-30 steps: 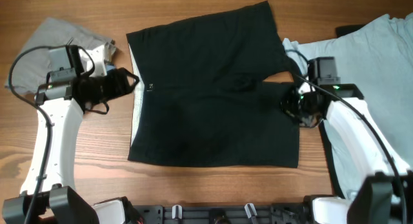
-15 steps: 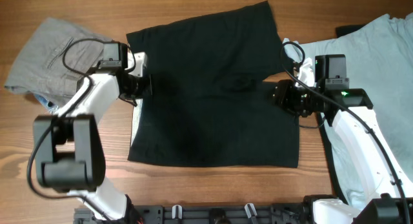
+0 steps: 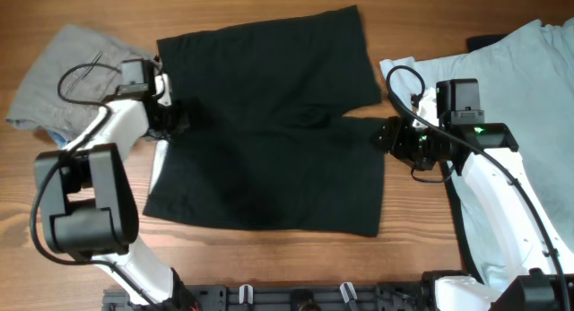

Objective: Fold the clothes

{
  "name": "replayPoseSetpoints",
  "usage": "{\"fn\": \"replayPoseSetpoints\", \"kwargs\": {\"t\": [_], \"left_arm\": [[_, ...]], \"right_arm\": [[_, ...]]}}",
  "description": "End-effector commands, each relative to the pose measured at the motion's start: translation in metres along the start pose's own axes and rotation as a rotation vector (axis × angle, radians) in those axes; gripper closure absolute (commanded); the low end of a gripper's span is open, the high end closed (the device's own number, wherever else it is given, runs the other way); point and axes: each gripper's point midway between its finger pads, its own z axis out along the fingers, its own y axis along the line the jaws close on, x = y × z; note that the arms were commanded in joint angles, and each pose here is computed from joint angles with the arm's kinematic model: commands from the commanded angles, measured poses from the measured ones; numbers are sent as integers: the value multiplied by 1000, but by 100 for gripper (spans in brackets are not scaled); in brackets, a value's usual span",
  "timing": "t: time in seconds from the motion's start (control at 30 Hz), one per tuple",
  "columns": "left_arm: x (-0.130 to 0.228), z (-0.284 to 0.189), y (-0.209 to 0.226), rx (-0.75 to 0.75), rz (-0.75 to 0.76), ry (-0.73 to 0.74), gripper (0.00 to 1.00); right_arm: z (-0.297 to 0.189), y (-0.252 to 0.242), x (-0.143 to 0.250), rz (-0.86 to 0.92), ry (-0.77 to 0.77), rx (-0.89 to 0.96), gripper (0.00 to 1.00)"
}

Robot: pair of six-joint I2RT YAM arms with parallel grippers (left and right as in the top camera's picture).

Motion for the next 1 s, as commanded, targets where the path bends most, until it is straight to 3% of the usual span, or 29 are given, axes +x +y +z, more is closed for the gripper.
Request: {"fn": "replayPoseSetpoints", "kwargs": {"t": [0.0,0.2,0.3,0.4,0.57,0.63,0.8,0.83,0.97], "left_arm": [[0,-6,-10,55,-27,27,59],[-41,-115,-39,86,6,-116,36],[-36,-164,-46,92,15,-164,24],[-16,-198,-41,51,12,-179,23],[20,-229,-32,9,-25,-150,21],[41,-233,-26,-10,-81,-89,20],[63,-227,2,-69,-220,22,16],[66,-225,9,-78,-244,37,14],[74,-221,27,-100,-310,74,10]], "right_arm": [[17,-27,28,156,112,95,31],[21,-50,73,285,272,183,30],[25,-54,102,331,365,166,42],[30,-65,128,369,435,178,51],[38,-78,148,383,467,193,52],[40,-79,156,375,487,183,51],[55,-74,160,313,466,173,36],[57,-72,159,303,459,170,37],[63,-69,160,298,441,203,70]]}}
